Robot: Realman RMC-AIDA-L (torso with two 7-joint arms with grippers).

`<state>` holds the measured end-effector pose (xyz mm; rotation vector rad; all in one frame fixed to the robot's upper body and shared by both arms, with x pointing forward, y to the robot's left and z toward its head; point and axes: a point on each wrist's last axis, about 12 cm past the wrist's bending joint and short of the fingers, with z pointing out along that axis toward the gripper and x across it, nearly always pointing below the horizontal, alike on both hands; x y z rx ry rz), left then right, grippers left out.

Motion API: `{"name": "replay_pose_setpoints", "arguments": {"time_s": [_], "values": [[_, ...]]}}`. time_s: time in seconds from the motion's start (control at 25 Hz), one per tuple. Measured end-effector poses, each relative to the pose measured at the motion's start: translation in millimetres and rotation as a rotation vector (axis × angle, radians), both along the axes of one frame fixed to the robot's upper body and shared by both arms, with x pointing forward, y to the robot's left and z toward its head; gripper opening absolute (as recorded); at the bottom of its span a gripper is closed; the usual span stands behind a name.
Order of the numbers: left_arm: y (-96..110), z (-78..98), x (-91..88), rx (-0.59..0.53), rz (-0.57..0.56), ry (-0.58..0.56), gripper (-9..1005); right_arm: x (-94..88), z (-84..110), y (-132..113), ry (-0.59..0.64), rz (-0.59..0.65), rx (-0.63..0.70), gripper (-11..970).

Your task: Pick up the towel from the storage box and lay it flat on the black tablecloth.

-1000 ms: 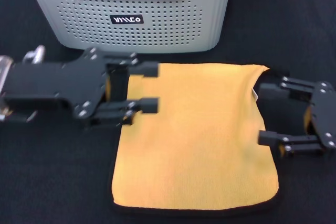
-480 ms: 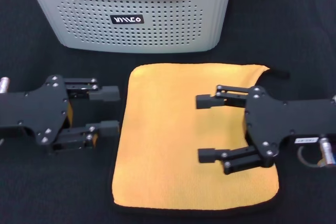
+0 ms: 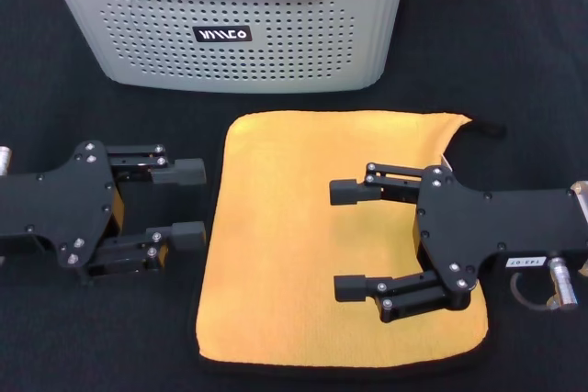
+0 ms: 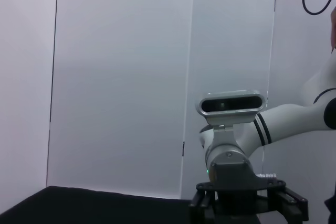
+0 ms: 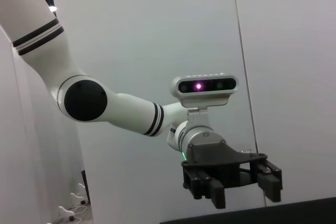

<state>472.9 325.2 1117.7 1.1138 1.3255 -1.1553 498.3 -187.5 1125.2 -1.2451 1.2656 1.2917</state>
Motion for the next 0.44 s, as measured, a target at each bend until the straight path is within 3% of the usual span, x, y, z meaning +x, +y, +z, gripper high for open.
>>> {"name": "replay_pose_setpoints", "arguments": {"time_s": [0.44], "values": [[0.2, -0.2, 0.0, -0.024, 0.034, -0.019, 558, 0.4, 0.0, -1.6, -0.005, -0.007, 0.001, 868]]}}
